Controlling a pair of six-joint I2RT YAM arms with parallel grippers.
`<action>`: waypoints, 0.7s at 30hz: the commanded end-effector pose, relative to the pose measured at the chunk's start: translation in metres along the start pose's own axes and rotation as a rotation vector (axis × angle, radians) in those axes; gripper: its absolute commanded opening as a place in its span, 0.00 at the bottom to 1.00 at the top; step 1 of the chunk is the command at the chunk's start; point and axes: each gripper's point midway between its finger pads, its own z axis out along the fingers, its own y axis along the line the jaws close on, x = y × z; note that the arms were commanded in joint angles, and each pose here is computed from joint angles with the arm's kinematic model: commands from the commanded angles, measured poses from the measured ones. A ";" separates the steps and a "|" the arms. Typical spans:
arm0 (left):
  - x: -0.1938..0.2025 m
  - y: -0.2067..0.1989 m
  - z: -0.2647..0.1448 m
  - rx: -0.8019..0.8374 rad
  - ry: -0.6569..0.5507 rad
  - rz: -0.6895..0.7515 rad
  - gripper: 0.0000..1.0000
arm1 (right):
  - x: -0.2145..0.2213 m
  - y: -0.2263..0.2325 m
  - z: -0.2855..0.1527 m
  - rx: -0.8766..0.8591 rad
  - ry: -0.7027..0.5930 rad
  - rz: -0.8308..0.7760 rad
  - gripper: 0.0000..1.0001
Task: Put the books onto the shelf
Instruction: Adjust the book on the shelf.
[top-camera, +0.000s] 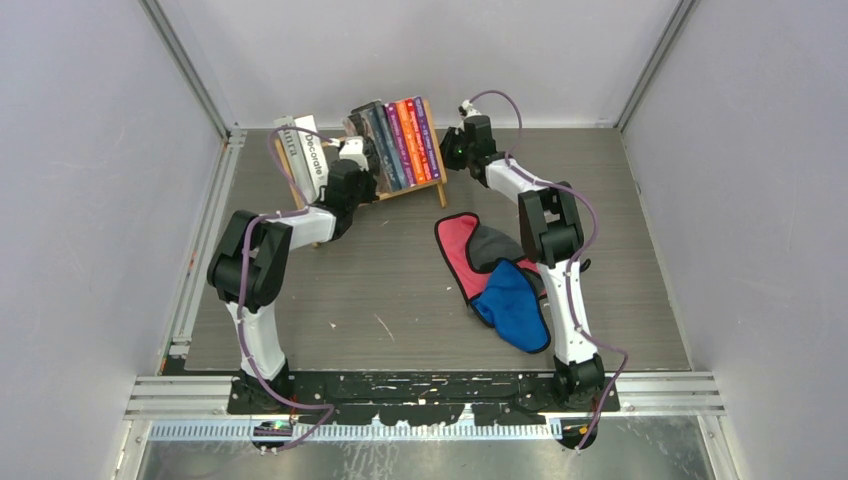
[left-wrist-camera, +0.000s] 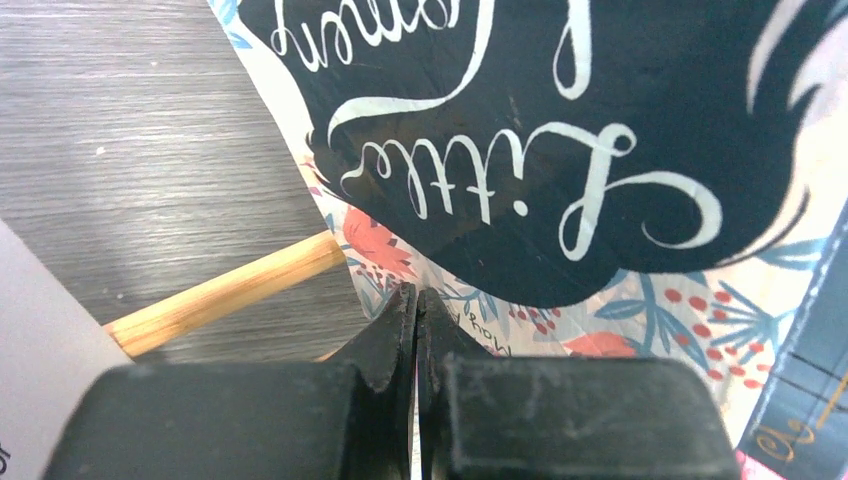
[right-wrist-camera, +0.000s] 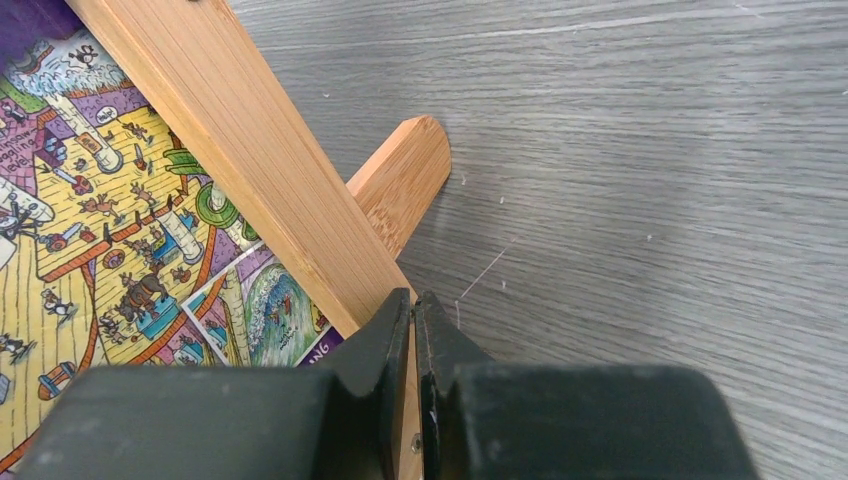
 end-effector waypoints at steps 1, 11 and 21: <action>-0.022 -0.075 -0.010 0.350 -0.072 -0.001 0.00 | -0.037 0.064 -0.024 -0.134 -0.065 -0.054 0.13; -0.025 -0.095 -0.013 0.478 -0.050 -0.002 0.00 | -0.029 0.072 -0.029 -0.159 -0.040 -0.055 0.13; -0.028 -0.107 -0.022 0.550 -0.047 -0.016 0.00 | -0.013 0.089 -0.036 -0.178 -0.019 -0.054 0.13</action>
